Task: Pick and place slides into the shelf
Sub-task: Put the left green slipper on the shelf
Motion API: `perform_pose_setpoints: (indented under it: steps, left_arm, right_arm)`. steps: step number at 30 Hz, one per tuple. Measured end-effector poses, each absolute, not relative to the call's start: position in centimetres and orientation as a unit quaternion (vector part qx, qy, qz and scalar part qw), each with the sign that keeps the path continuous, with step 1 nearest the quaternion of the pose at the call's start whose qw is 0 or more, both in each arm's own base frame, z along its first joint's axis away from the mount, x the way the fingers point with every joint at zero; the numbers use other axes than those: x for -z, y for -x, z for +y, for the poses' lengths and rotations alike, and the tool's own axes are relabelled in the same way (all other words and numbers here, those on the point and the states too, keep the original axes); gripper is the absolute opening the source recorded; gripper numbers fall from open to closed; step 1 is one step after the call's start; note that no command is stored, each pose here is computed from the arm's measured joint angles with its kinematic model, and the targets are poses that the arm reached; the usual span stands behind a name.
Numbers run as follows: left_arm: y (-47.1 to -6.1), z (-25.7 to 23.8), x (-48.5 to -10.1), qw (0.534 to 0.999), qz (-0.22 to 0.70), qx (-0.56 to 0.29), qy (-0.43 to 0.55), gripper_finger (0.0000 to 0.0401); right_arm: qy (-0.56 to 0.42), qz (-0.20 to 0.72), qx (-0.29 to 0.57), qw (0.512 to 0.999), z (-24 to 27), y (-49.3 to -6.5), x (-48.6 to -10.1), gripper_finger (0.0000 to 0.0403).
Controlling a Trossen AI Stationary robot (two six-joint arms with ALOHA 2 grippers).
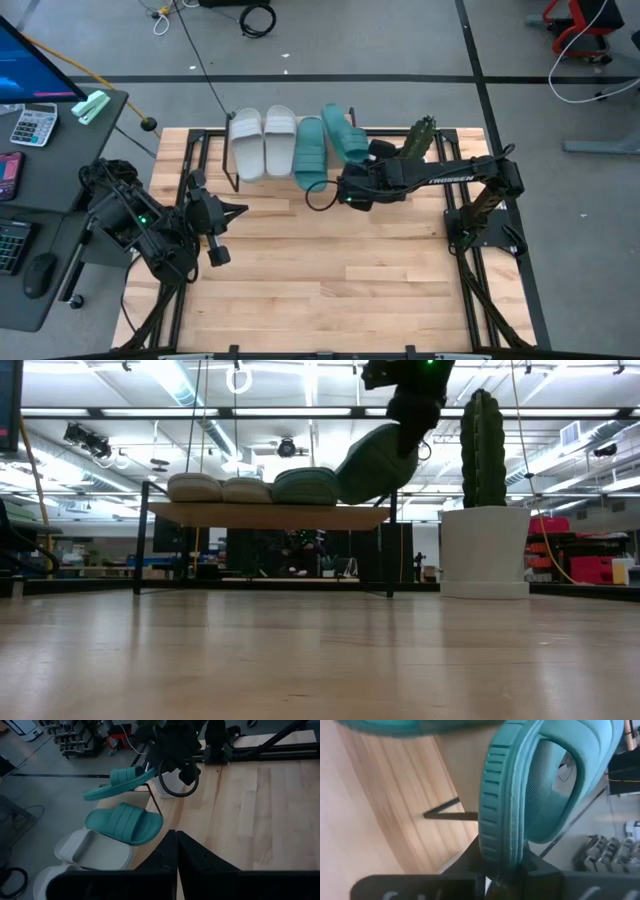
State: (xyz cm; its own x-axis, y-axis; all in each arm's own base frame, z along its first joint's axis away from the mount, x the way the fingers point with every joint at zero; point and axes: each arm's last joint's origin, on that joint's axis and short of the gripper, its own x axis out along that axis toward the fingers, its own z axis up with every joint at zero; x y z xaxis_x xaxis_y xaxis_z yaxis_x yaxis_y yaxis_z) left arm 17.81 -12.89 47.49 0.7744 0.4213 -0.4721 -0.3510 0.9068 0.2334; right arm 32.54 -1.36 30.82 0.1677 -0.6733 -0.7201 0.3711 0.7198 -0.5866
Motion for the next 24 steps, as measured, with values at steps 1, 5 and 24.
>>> perform_pose_setpoints:
  steps: [1, 5, 24]
  left_arm:
    - [-17.8, -12.9, -47.5, 0.940, 0.266, -0.205, -0.067, 0.0005]
    - [-17.8, -12.9, -47.5, 0.939, 0.266, -0.205, -0.068, 0.0013]
    - [-17.8, -13.0, -47.5, 0.940, 0.270, -0.199, -0.066, 0.0021]
  right_arm:
    - [0.136, 0.539, 0.347, 0.755, -1.3, -32.6, -30.9, 0.0039]
    - [0.106, 0.504, 0.347, 0.784, -1.1, -33.5, -31.3, 0.0039]
    - [0.182, 0.541, 0.355, 0.740, -0.5, -36.2, -26.8, 0.0039]
